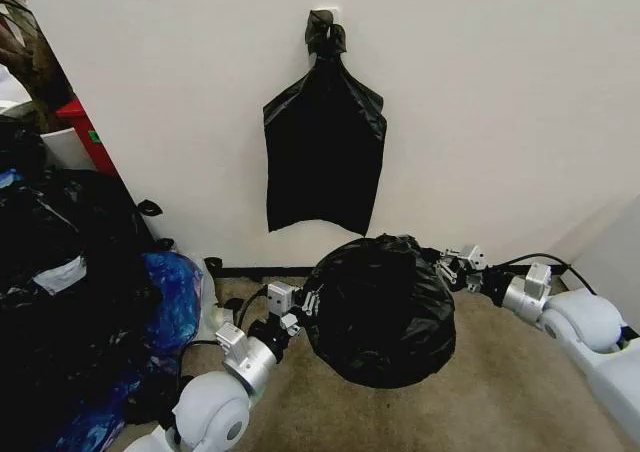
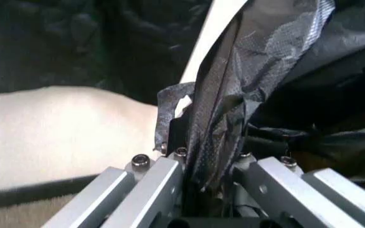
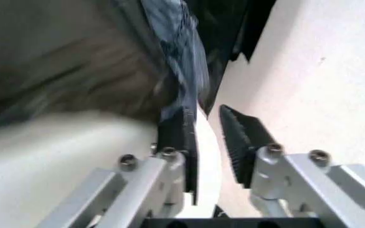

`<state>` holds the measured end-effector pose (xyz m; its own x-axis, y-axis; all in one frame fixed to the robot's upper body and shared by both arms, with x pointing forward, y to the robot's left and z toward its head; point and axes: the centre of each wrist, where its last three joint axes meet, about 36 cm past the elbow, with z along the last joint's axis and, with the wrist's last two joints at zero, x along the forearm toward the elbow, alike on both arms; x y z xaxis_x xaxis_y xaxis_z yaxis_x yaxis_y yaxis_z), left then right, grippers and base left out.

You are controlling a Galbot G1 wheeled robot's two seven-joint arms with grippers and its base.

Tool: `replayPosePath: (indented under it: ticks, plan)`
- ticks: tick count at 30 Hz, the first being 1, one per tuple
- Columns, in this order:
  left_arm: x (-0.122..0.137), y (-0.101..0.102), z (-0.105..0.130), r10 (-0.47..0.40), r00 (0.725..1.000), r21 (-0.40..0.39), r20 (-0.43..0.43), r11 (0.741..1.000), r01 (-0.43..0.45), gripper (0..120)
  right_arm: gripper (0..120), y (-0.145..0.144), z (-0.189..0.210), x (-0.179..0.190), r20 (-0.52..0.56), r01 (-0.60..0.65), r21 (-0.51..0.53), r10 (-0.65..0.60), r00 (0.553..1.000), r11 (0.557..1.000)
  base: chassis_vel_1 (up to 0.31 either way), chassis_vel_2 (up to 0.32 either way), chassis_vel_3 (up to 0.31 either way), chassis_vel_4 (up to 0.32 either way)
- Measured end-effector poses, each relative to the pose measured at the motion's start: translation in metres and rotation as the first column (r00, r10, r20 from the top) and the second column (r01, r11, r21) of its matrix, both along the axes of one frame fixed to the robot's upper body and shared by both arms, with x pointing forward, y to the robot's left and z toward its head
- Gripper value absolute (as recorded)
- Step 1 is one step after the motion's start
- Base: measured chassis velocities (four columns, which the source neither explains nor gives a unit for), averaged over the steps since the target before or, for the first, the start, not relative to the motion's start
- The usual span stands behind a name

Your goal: Place the garbage bag over the trash bin.

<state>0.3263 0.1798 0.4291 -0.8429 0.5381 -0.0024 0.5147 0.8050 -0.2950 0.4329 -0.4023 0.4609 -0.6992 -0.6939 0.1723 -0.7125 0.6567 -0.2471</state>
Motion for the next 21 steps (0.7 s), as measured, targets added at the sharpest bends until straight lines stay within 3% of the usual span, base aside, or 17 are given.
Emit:
replayPosePath:
  ticks: [8,14,16,21]
  plan:
    - [0.014,0.002,0.002,0.092,0.987,-0.086,-0.132,0.991,-0.103,1,45,-0.007,0.002,-0.021,0.035,0.041,0.027,-0.042,0.999,0.999,0.0,0.0,0.0,0.0]
    - [0.022,0.005,-0.002,0.161,0.948,-0.14,-0.273,0.969,-0.205,1,70,-0.002,0.013,-0.045,0.043,0.108,0.143,-0.115,0.992,0.984,0.0,0.0,0.0,0.0]
    - [0.021,0.005,-0.002,0.164,0.944,-0.145,-0.286,0.966,-0.212,1,73,0.0,0.013,-0.047,0.037,0.119,0.161,-0.126,0.991,0.98,0.0,0.0,0.0,0.0]
    - [0.024,0.006,-0.003,0.168,0.901,-0.209,-0.399,0.94,-0.268,1,95,0.018,0.023,-0.068,-0.072,0.267,0.35,-0.259,0.963,0.898,0.0,0.0,0.0,0.0]
